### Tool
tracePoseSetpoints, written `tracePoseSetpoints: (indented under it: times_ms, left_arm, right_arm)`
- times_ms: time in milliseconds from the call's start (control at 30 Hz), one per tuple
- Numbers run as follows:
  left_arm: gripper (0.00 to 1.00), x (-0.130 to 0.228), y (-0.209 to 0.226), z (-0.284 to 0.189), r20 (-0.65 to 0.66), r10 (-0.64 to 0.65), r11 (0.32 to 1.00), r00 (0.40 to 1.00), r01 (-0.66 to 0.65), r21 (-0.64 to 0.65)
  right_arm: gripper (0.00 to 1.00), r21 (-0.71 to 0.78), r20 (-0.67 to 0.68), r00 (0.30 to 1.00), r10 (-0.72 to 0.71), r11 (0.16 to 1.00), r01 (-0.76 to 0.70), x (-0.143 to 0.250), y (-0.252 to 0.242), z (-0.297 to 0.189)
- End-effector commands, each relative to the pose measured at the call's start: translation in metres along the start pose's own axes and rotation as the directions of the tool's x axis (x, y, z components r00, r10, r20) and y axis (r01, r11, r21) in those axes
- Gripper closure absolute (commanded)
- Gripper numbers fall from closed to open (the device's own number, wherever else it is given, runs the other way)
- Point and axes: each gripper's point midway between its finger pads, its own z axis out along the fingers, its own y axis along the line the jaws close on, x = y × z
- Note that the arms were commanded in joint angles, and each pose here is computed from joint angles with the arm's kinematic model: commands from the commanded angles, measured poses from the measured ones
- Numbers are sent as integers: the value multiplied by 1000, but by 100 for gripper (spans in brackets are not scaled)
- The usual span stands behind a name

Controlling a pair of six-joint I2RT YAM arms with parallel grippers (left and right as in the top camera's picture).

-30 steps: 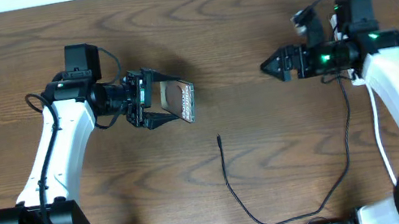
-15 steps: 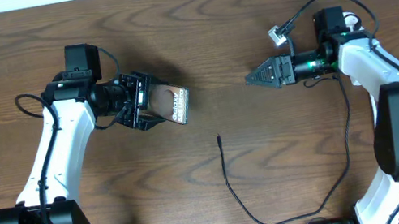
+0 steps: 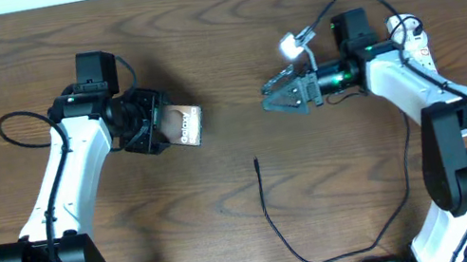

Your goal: Plug charger to phone and switch on socket

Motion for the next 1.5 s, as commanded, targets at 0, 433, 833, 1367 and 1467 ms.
tracePoseSetpoints:
  times_ms: [0, 433, 833, 1367, 1467]
  left_arm:
    - [93, -9, -2, -10, 106, -50, 999, 993, 49, 9]
    - [93, -2, 0, -4, 195, -180, 983, 964, 182, 11]
    - [92, -1, 1, -3, 188, -318, 948, 929, 317, 33]
    - [93, 23, 0, -1, 52, -418, 908, 907, 419, -1]
    - [93, 29, 0, 0, 23, -418, 908, 908, 418, -11]
  right_arm:
    - [1, -45, -29, 1000, 2, 999, -4, -2, 12, 18]
    - [1, 40, -97, 993, 72, 997, -69, -2, 12, 72]
    - [1, 137, -64, 975, 213, 970, -203, -7, 3, 91]
    - [1, 244, -26, 941, 337, 915, -321, 0, -5, 112]
    - [1, 264, -31, 944, 330, 913, -310, 3, -5, 119]
